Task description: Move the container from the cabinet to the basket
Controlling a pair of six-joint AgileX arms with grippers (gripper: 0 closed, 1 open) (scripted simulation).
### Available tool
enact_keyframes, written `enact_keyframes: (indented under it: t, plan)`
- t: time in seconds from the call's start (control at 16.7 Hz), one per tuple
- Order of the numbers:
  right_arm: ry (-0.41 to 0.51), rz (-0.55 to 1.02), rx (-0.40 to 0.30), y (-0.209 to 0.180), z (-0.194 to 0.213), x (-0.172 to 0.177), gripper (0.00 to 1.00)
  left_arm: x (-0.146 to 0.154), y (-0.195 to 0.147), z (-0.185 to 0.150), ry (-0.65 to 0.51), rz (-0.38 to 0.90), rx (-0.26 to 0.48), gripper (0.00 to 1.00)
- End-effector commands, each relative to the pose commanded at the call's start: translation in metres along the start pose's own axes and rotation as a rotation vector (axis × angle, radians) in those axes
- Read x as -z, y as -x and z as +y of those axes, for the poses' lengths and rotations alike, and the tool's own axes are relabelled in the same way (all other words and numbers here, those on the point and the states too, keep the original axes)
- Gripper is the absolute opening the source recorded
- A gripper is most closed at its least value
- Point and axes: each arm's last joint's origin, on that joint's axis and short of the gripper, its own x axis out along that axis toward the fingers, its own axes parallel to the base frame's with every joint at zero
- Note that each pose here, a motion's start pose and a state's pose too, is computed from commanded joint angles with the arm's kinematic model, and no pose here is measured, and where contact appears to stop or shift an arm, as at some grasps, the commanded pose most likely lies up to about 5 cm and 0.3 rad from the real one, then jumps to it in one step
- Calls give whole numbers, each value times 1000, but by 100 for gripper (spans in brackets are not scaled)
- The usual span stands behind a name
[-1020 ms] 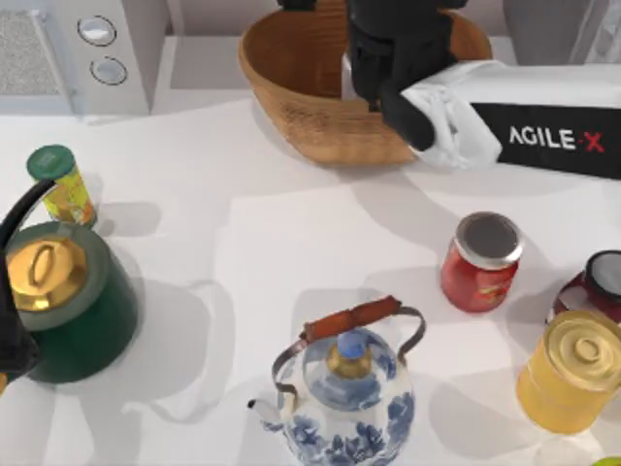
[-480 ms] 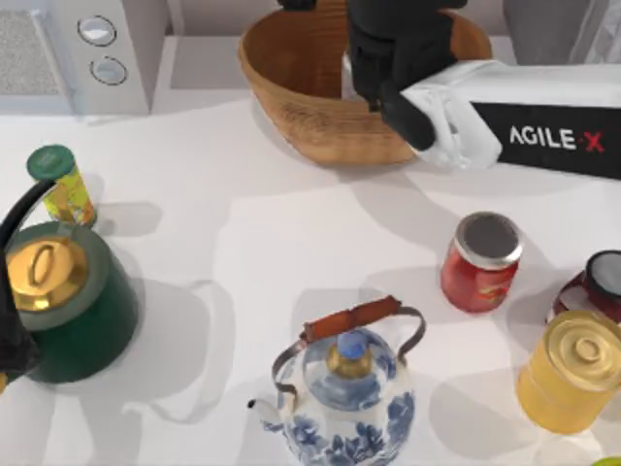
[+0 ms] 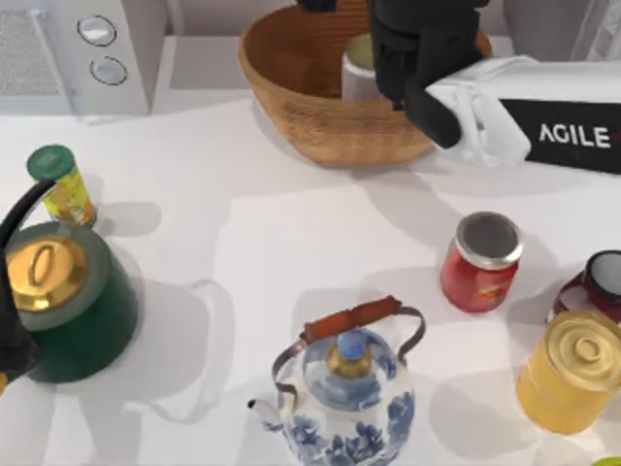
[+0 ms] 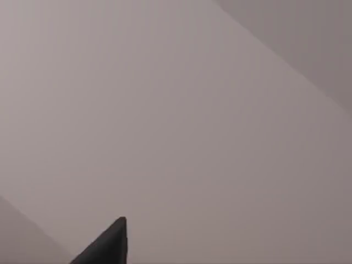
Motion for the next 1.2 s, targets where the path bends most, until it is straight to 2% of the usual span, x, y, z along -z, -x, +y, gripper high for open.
enact_keyframes:
  t: [0.3,0.48,0.66,0.9,1.2]
  plan:
    - [0,4,3,34,-59,-42,100,0,0,0,0,0,0,100]
    - [-7,-5,4,74,-107,-70,100,0,0,0,0,0,0,100]
    - [-8,-3,3,125,-154,-79,100,0,0,0,0,0,0,100]
    - [-10,0,2,202,-207,-62,100,0,0,0,0,0,0,100]
    - [-17,-21,0,280,-242,-3,100,0,0,0,0,0,0,100]
